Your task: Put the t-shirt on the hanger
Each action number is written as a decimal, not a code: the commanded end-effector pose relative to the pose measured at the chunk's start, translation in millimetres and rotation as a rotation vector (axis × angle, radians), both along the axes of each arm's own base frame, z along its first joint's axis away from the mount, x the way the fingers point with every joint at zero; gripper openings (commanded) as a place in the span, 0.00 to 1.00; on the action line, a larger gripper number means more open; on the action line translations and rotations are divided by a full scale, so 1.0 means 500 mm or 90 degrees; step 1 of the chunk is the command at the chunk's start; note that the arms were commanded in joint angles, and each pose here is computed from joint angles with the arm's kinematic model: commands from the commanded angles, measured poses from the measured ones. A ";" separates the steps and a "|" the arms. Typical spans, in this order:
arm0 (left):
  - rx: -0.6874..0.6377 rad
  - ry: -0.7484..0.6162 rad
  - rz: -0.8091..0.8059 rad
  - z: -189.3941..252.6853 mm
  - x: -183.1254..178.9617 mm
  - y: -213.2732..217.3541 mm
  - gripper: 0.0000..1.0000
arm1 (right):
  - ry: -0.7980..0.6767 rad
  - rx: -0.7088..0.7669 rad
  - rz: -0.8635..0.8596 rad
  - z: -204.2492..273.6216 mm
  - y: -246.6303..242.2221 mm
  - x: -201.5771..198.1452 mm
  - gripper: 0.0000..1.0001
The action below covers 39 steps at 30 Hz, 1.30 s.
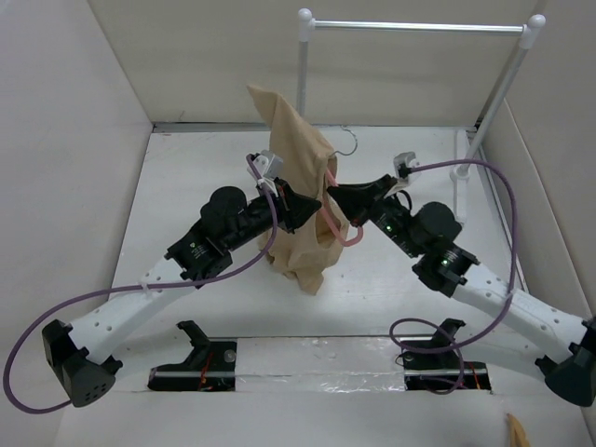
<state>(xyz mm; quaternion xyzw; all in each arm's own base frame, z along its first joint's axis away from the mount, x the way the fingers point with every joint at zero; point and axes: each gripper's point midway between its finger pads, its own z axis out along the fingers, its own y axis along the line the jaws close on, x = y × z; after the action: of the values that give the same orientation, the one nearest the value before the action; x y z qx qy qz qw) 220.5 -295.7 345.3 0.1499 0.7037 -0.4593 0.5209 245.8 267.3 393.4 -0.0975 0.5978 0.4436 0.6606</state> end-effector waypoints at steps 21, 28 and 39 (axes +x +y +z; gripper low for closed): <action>-0.193 -0.075 0.175 0.205 0.056 0.076 0.34 | -0.019 0.048 -0.056 0.005 -0.022 -0.006 0.00; -0.157 0.002 0.252 0.189 0.144 0.034 0.38 | -0.018 0.041 -0.057 0.007 -0.020 -0.018 0.00; -0.138 0.037 0.308 0.145 0.176 0.041 0.46 | -0.020 0.021 -0.078 0.006 -0.026 -0.023 0.00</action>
<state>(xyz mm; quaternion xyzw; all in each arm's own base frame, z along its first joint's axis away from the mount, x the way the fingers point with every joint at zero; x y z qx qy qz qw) 312.5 -287.4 386.2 -0.0655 0.7125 -0.3800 0.5863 239.9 267.7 350.7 -0.0825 0.6349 0.3959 0.6583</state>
